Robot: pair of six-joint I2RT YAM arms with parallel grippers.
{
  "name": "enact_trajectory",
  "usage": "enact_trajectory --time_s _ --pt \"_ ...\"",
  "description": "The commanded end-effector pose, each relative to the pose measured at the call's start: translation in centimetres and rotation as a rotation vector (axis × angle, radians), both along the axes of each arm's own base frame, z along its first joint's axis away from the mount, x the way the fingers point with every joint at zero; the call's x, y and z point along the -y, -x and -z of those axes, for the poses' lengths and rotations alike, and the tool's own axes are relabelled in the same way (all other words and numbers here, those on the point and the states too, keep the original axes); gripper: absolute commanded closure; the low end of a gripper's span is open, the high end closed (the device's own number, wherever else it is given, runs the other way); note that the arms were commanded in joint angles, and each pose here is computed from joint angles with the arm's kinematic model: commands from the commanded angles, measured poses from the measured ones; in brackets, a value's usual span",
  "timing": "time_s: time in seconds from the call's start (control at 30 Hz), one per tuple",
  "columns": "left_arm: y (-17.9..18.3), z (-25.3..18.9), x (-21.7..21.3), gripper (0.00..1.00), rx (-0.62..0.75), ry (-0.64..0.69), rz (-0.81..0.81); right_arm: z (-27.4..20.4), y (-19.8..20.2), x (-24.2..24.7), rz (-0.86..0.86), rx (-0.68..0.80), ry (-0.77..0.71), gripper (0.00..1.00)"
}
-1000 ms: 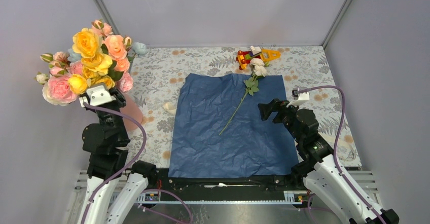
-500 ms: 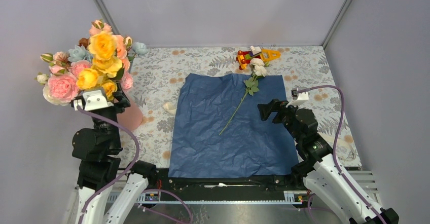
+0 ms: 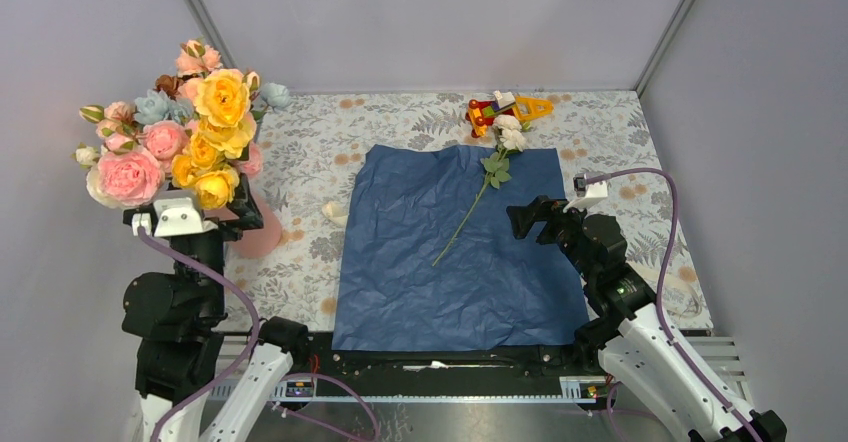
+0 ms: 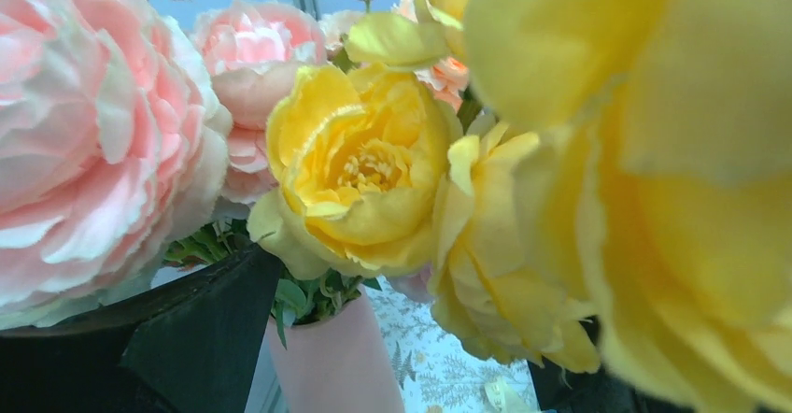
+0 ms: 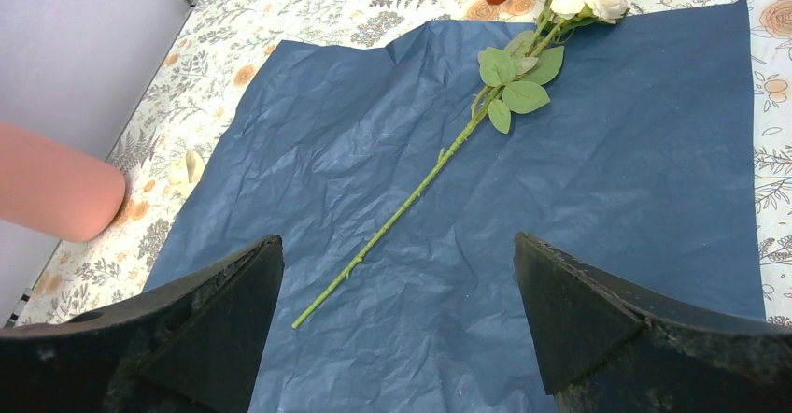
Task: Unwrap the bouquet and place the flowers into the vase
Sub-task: Insert the fake flower into the vase.
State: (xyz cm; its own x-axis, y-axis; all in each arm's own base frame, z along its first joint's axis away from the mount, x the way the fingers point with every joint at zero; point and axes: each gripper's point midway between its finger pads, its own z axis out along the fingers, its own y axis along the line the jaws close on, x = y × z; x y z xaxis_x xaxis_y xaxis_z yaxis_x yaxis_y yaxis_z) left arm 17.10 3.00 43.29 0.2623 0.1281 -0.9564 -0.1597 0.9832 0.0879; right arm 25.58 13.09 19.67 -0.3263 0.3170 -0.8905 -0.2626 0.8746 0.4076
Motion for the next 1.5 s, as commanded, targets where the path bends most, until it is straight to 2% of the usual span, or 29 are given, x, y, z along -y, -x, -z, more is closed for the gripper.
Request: enact_trajectory --time_s 0.0,0.63,0.87,1.0,1.17,1.47 --pt "1.0 -0.3 0.7 0.01 -0.008 0.001 0.056 -1.4 -0.3 -0.1 -0.001 0.049 -0.028 0.00" --pt "3.8 2.0 1.1 0.01 -0.080 0.082 0.120 -1.6 -0.3 0.0 0.011 0.045 -0.042 0.00" --pt "4.7 5.2 1.7 0.01 -0.173 0.091 0.163 -1.6 -0.3 -0.1 0.013 0.039 -0.052 0.00" --pt "3.6 8.6 4.2 0.02 -0.266 0.107 0.276 -2.0 -0.3 -0.2 0.019 0.019 -0.078 0.00" --pt "2.2 11.0 8.4 0.05 -0.336 0.204 0.466 -2.6 -0.6 0.3 0.065 -0.011 -0.099 0.01" --pt "0.5 14.5 11.2 0.07 -0.407 0.324 0.569 -0.2 -0.8 2.3 0.211 -0.166 -0.054 0.04"
